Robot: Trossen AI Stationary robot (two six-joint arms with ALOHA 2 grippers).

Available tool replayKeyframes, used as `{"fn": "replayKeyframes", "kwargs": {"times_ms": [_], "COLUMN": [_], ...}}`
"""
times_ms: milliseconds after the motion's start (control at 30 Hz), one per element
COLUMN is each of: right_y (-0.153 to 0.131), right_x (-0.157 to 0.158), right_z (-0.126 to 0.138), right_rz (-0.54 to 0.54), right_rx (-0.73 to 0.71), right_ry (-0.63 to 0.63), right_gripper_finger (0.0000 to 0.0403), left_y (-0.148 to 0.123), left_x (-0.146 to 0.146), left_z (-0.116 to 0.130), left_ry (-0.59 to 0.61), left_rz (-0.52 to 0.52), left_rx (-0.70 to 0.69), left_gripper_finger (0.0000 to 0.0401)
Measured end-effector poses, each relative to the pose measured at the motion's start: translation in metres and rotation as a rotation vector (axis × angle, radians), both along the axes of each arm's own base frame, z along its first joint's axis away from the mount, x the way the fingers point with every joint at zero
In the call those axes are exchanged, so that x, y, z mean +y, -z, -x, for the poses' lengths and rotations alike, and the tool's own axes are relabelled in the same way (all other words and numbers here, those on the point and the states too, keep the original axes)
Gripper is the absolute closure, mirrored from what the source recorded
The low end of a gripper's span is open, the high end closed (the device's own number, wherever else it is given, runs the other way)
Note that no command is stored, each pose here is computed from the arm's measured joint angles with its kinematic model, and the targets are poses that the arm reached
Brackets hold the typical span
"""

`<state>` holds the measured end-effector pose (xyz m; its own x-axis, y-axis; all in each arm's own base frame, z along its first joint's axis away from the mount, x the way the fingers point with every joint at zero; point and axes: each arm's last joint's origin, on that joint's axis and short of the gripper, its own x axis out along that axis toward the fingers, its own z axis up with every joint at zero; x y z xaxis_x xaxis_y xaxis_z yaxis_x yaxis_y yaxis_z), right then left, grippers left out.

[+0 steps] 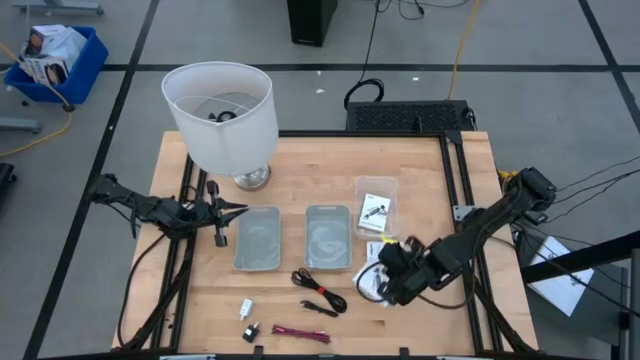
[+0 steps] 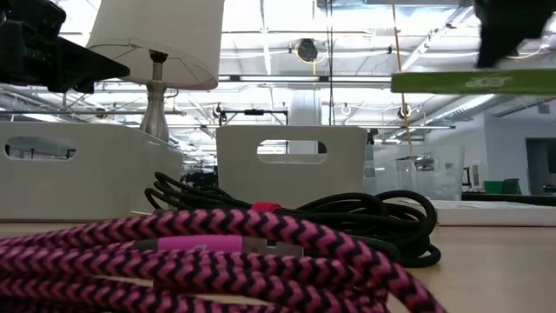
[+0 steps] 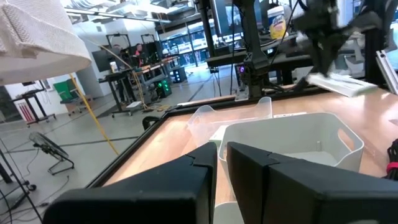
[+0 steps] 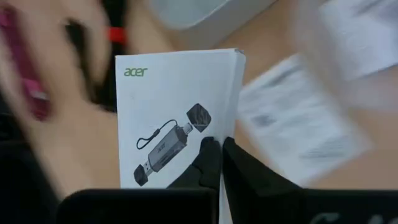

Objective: Pick and place items into bin
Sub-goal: Put the bottom white card reader box into the transparent bin

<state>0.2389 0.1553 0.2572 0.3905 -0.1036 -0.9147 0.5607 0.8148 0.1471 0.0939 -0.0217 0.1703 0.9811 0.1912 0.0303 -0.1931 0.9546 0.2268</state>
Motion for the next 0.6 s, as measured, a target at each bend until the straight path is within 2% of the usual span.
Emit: {"fn": "replayKeyframes", "kwargs": {"times_ms": [200,300,500,600], "right_y": [-0.047,-0.065,-0.070,-0.063], "right_x": [-0.033,-0.055,-0.097,-0.117], "right_z": [0.004,0.007,0.008,0.009], "right_rz": [0.233,0.315,0.408,0.418], "right_rx": [0.115,0.092,0.071,0.098], "right_ry": [0.028,0.099,0.215,0.271], "right_gripper_finger": [0.0403,0.0403,0.0403,0.0403], "left_y": [0.000,0.000,0.000,0.000], "left_x": [0.000,0.000,0.000,0.000], "left_z": [0.000,0.000,0.000,0.000], "left_ry": [0.000,0.000,0.000,0.000], "left_rz": [-0.001,0.000,0.000,0.001], "left_rx": [0.000,0.000,0.000,0.000], "left_gripper_finger": [0.0354,0.0354,0.0354,0.0354]}}
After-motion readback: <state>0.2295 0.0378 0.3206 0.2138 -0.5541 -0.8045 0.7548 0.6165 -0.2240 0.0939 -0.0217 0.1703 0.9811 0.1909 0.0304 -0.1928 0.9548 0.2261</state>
